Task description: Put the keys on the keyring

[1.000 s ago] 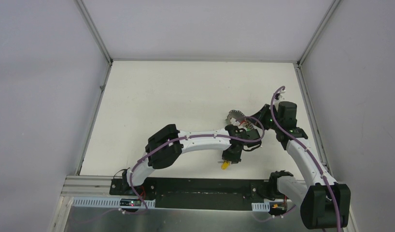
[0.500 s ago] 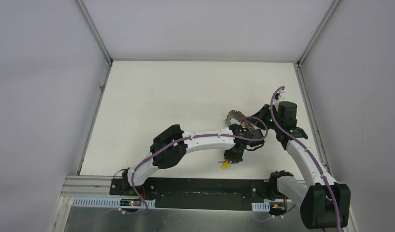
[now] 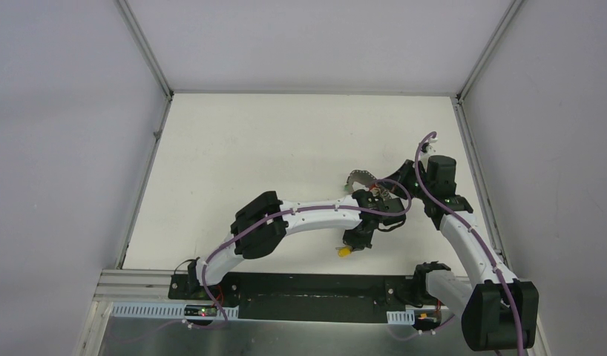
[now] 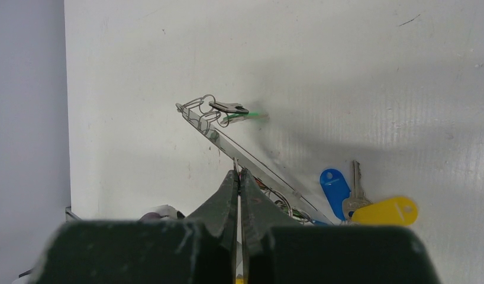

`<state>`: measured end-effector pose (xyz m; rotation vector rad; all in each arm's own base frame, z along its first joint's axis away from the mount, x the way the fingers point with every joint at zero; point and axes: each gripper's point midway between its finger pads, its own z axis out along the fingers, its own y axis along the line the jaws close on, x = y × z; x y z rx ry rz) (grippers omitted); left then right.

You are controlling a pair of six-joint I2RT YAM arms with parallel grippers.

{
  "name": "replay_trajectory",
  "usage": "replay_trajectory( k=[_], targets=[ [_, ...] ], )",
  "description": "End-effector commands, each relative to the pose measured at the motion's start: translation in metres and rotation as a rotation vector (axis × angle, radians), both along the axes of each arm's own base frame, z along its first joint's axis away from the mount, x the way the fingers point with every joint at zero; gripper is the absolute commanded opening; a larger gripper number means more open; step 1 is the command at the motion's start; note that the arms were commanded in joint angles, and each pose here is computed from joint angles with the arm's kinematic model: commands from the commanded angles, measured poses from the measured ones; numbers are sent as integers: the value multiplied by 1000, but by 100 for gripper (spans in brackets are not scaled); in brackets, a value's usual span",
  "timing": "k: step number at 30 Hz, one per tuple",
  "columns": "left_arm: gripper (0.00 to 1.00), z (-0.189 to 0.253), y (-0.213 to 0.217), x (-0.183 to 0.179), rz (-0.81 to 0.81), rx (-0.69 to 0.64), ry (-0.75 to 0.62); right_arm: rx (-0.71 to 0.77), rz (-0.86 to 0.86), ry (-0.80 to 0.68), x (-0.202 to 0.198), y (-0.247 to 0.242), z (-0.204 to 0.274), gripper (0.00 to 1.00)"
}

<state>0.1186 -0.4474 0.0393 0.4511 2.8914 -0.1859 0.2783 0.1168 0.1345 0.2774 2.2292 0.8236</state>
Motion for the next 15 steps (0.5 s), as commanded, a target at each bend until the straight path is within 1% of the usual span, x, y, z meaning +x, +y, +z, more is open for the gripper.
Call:
replay_trajectory(
  k=[1,5,8,11,15],
  targets=[
    [0,7,-6,1,-11,-15,-5,-6,26,15,-4,1,-4,0],
    [0,14,3,5,7,-17,-39,-5,66,-1,-6,4,-1,0],
    [0,27,15,11,8,-37,-79,1,117,-26,-8,10,8,0],
    [0,52,26,20,9,-114,-114,12,177,-55,-11,16,20,0],
    [0,81,61,38,30,-166,-155,22,290,-108,-18,27,42,0]
  ],
)
